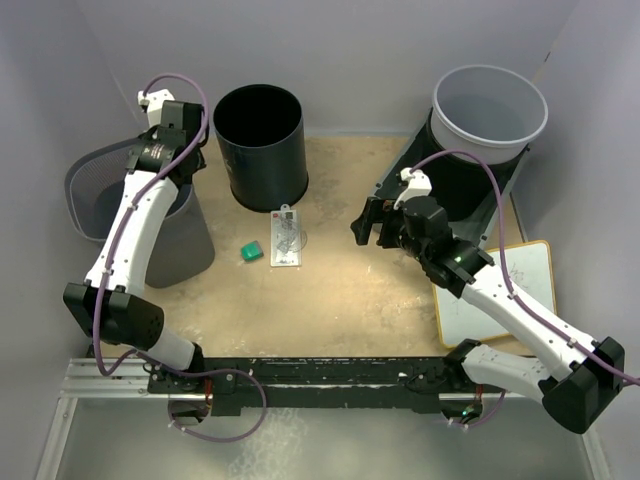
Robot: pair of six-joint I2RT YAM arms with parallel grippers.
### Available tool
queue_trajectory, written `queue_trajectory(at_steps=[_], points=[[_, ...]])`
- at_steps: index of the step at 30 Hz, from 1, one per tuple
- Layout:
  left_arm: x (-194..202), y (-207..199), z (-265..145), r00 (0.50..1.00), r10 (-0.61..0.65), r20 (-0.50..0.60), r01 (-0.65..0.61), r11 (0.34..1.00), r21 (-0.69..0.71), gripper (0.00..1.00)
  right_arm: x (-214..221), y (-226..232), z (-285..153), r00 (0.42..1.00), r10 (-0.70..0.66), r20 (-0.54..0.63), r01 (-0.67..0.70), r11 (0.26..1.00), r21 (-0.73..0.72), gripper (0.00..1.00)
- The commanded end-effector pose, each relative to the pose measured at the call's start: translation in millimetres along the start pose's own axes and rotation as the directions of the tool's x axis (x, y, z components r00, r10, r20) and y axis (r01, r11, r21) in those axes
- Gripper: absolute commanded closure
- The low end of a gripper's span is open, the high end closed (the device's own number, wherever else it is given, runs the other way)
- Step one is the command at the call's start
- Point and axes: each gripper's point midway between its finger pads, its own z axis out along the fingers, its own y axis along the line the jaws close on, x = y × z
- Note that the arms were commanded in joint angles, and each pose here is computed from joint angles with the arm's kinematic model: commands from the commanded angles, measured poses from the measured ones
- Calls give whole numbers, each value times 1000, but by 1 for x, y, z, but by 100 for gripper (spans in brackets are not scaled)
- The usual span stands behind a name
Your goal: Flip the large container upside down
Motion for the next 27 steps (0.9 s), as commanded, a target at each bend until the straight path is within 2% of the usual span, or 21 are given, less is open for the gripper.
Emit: queue_trajectory(at_steps=[1,5,9,11,13,16,18,22,27], points=[[-4,-11,0,999,-47,11,46,997,65,53,-13,8,-5,999,1,43,1,999,-35,0],[-2,-16,-2,999,-38,5,38,994,104,76,-14,8,-4,999,-2,44,3,999,-35,0],[3,-15,0,1000,-25,-6,26,995,101,87,-12,9,-2,999,-4,36,5,999,-37,0],[8,-15,2,1000,-22,-13,23,995,98,88,-11,9,-2,1000,-4,28,5,999,-34,0],[12,-15,4,1000,-16,-21,18,995,98,84,-10,9,-1,1000,-4,23,5,999,-33,0],[14,-15,4,1000,-10,-25,12,995,99,83,-8,8,-2,1000,-2,22,3,999,-33,0],[11,-13,2,1000,-15,-12,16,995,102,100,-8,7,-3,1000,-2,23,3,1000,-31,0],[-6,-8,-14,999,-17,28,13,993,121,100,-9,4,-4,1000,-2,28,3,1000,-18,0],[-43,-3,-54,993,-8,121,-19,975,221,100,-10,1,-5,999,-2,40,2,1000,-1,0]])
